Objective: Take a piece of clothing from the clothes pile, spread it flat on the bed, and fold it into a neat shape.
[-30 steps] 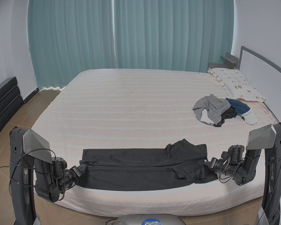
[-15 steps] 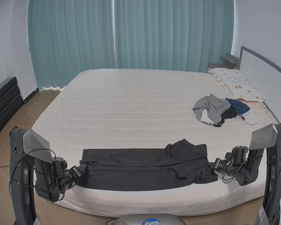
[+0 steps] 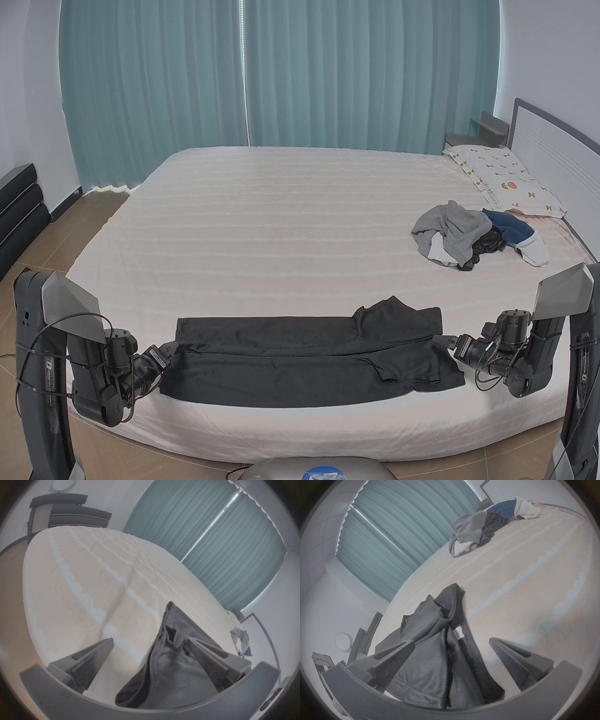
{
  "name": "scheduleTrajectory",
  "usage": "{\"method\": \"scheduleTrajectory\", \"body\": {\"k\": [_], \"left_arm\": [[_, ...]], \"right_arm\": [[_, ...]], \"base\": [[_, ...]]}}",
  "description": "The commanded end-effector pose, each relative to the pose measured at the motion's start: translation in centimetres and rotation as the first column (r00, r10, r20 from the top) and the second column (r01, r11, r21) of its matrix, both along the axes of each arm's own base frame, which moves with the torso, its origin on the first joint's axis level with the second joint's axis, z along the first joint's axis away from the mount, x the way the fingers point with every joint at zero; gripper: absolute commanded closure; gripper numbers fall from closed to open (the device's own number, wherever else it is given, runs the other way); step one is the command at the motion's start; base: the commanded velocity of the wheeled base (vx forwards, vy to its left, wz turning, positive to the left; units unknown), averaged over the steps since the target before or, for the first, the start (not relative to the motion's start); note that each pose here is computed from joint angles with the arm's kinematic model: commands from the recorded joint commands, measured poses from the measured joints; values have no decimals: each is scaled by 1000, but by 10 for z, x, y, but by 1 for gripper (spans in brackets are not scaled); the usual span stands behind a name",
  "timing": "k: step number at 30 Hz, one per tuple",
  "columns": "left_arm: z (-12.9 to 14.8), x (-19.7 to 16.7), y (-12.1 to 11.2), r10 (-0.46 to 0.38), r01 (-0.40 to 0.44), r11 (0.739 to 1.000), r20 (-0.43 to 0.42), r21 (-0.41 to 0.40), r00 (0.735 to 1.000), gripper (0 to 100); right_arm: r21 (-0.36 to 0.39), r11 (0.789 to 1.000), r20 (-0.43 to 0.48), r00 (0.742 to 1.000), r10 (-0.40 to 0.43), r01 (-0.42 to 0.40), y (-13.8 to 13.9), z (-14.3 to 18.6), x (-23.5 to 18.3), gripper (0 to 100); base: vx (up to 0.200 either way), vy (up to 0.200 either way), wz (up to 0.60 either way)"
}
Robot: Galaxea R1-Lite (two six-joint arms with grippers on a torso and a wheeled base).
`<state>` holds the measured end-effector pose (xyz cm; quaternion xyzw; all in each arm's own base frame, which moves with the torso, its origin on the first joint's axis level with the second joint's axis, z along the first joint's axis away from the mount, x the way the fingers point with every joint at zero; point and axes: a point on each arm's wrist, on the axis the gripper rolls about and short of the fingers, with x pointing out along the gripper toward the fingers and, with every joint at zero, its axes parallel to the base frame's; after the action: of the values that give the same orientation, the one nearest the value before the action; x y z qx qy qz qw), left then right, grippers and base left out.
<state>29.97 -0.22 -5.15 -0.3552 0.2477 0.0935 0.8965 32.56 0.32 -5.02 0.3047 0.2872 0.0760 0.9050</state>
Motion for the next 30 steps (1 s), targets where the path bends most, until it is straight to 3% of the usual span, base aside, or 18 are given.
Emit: {"method": "scheduleTrajectory", "body": {"k": [1,8,16,30], "left_arm": [[19,6,0,-4,7,999,73,-38,997,0],[23,19,-10,-35,39,998,90,-50,995,0],[20,35,-12,-39,39,998,2,-54,999,0],[17,43,-27,-73,73,997,15,-39,997,0]], "right_arm": [[43,999,27,999,-23,22,1,13,1,0],[151,986,24,997,-75,71,3,29,0,0],[152,987,-4,998,-55,55,10,26,-6,0],[151,988,-12,999,-40,41,16,26,-9,0]], "base": [[0,0,0],[0,0,0],[0,0,0],[0,0,0]]}}
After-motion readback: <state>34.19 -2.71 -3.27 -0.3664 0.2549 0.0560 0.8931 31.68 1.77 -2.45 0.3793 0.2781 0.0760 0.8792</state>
